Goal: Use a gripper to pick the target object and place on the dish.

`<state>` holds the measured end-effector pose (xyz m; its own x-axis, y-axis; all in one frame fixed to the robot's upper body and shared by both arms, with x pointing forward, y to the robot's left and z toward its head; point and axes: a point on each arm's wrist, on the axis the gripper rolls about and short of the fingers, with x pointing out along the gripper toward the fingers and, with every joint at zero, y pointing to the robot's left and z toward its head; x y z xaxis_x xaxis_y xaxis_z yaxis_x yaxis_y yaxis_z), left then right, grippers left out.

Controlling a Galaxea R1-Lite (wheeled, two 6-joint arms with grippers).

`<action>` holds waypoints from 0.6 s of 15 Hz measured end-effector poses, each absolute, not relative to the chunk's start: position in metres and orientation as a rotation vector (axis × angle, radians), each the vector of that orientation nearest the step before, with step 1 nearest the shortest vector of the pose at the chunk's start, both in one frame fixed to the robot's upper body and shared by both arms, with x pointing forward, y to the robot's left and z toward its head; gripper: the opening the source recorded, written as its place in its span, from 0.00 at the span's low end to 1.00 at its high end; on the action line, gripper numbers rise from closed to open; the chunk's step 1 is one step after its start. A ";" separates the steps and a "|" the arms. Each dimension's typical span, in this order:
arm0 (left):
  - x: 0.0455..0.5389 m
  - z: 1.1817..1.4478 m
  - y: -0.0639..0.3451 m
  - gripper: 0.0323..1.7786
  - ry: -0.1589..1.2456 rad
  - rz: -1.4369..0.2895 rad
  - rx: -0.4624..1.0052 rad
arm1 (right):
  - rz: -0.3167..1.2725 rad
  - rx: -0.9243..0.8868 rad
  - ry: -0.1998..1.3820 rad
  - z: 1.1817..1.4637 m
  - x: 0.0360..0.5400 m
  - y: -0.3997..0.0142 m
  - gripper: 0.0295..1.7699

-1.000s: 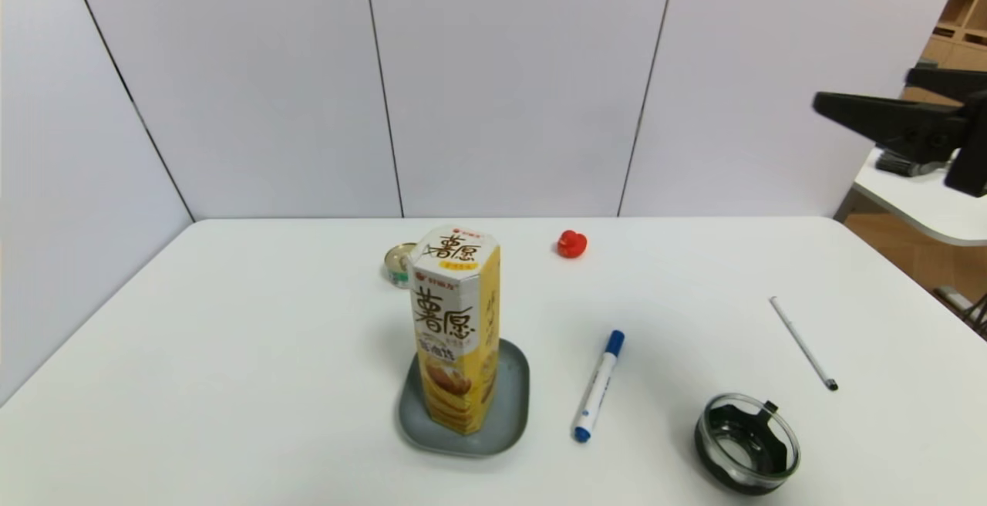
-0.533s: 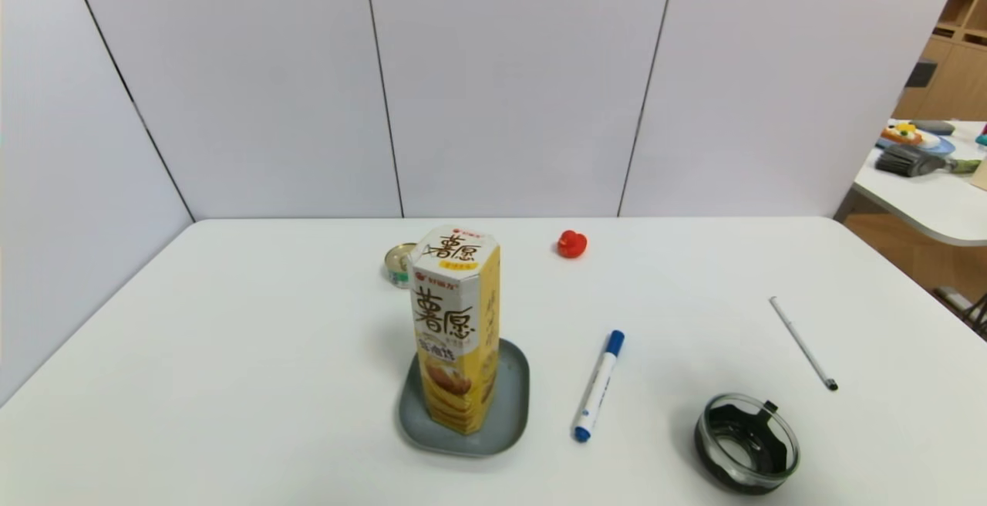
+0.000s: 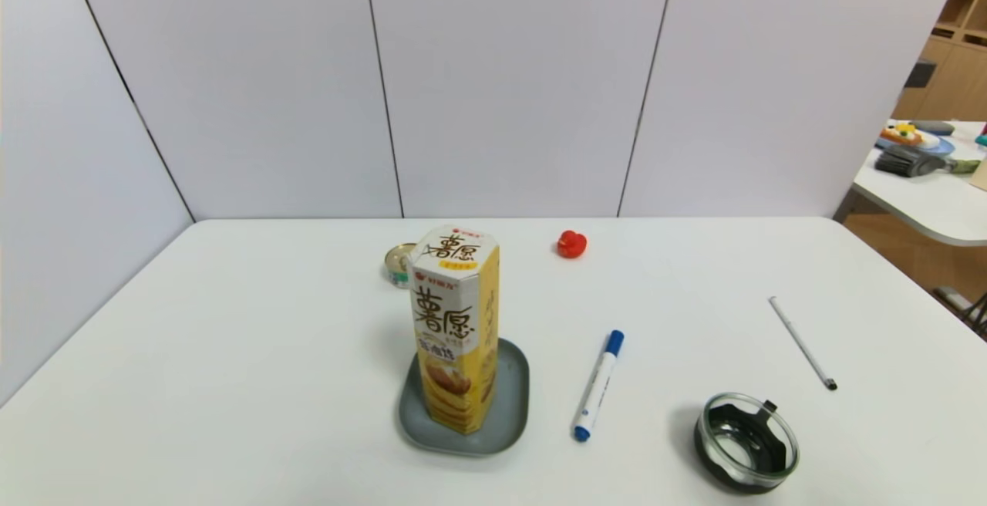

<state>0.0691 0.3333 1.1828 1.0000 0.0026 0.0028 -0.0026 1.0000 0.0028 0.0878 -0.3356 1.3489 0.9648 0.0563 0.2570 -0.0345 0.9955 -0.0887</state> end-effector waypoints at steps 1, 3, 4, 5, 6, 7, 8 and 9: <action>0.069 1.183 0.333 0.95 -0.003 0.003 0.003 | 0.046 -0.081 -0.282 1.340 0.079 -0.336 0.96; 0.069 1.183 0.333 0.95 -0.003 0.003 0.003 | 0.043 -0.079 -0.315 1.320 0.064 -0.336 0.96; 0.069 1.183 0.333 0.95 -0.003 0.003 0.003 | 0.040 -0.079 -0.323 1.310 0.058 -0.336 0.96; 0.069 1.183 0.333 0.95 -0.003 0.003 0.003 | 0.039 -0.081 -0.322 1.299 0.053 -0.336 0.96; 0.069 1.183 0.333 0.95 -0.003 0.003 0.003 | 0.038 -0.084 -0.315 1.288 0.049 -0.336 0.96; 0.069 1.183 0.333 0.95 -0.003 0.003 0.003 | 0.037 -0.087 -0.296 1.275 0.047 -0.335 0.96; 0.069 1.183 0.333 0.95 -0.003 0.002 0.003 | 0.034 -0.088 -0.268 1.260 0.048 -0.336 0.96; 0.069 1.183 0.333 0.95 -0.003 0.002 0.003 | 0.031 -0.089 -0.256 1.248 0.051 -0.336 0.96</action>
<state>0.0691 0.3333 1.1829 1.0000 0.0021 0.0032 -0.0021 1.0000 0.0032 0.0513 -0.3356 1.2481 0.9670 0.0414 0.2513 -0.0189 0.9956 -0.0913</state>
